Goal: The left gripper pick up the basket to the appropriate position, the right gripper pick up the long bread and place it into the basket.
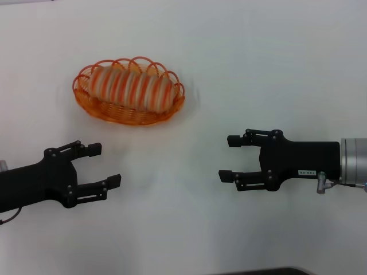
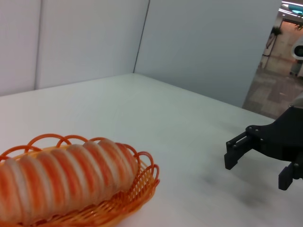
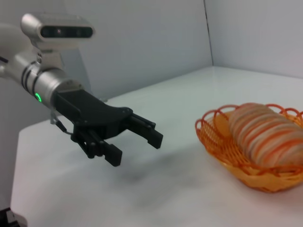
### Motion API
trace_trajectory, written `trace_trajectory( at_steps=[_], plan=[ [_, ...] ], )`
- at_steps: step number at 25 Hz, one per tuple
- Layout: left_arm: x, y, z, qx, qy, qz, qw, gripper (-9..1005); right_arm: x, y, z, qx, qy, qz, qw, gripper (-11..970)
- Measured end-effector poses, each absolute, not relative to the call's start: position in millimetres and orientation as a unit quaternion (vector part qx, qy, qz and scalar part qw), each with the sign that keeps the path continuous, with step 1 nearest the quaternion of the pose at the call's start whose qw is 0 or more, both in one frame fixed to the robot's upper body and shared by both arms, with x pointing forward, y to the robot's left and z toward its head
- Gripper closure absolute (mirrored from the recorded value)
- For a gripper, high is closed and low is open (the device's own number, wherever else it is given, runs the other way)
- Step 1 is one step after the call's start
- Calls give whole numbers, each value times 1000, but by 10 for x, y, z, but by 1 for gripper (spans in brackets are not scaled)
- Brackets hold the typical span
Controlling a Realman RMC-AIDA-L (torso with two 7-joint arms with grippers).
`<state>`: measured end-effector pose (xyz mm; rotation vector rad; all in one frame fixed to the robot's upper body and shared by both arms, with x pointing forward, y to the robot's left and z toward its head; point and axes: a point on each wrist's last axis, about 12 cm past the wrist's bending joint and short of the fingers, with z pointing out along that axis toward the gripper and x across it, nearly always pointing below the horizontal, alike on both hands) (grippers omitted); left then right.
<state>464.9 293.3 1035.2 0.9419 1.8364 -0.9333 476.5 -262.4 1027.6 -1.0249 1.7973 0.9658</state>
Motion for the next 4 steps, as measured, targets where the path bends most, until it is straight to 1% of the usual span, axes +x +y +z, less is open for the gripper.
trace_trajectory(
  at_steps=[4],
  plan=[
    [4655,2933,10343,374,736,-372,424,138,4781,-2627,10277,-407,718,381,416,111]
  ],
)
